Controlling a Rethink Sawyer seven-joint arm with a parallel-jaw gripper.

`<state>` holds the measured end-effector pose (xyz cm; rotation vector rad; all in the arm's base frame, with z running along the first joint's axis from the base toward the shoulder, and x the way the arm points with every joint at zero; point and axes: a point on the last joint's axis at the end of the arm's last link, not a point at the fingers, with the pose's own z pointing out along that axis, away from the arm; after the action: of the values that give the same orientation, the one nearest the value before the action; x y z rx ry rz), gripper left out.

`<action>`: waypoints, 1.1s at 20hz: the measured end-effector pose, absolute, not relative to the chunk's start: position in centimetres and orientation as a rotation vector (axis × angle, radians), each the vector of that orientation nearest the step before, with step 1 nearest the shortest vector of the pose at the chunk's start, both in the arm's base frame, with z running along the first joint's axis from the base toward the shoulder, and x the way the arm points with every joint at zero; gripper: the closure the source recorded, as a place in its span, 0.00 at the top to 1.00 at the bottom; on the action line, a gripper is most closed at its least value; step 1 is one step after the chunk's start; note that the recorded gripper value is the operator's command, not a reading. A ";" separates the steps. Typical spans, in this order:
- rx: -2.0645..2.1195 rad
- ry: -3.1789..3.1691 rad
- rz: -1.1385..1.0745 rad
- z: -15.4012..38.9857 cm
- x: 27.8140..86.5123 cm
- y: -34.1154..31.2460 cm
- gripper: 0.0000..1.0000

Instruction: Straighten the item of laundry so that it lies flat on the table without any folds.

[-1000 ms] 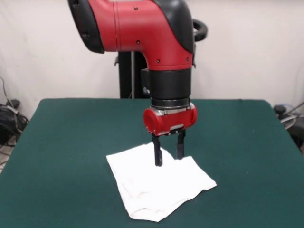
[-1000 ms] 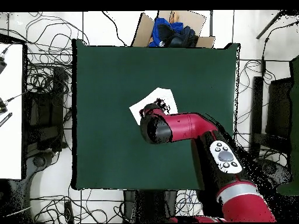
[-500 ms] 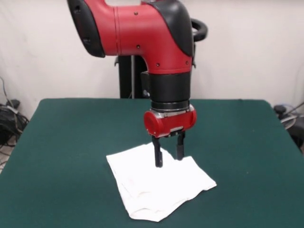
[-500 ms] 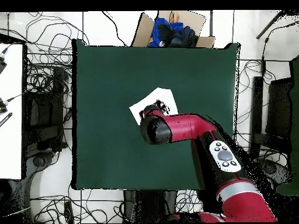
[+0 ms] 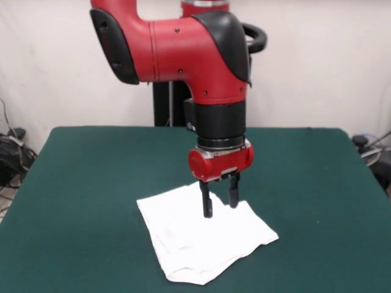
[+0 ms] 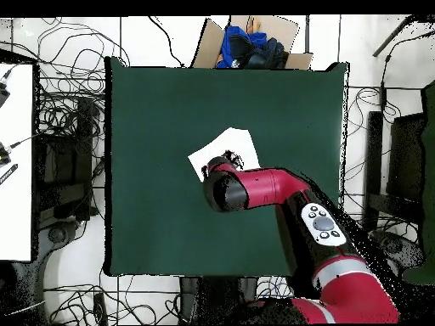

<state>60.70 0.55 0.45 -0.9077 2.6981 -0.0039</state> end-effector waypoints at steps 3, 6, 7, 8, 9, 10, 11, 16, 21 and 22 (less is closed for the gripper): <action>-0.908 2.716 0.023 -0.7 60.0 0.9 1.00; -0.910 2.742 0.059 -2.1 59.0 1.3 1.00; -0.911 2.749 0.067 -2.4 58.8 1.4 1.00; -0.913 2.760 0.079 -2.9 58.4 1.6 1.00; -0.915 2.767 0.086 -3.1 58.2 1.7 1.00; -0.918 2.777 0.096 -3.5 57.9 1.8 1.00; -0.922 2.787 0.106 -3.8 57.6 2.0 1.00; -0.947 2.830 0.136 -4.8 56.3 2.6 1.00; -0.972 2.847 0.141 -5.1 55.8 3.1 1.00; -0.974 2.848 0.139 -5.1 55.8 3.2 1.00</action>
<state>55.77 3.17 -5.09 -0.9741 2.8479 0.1394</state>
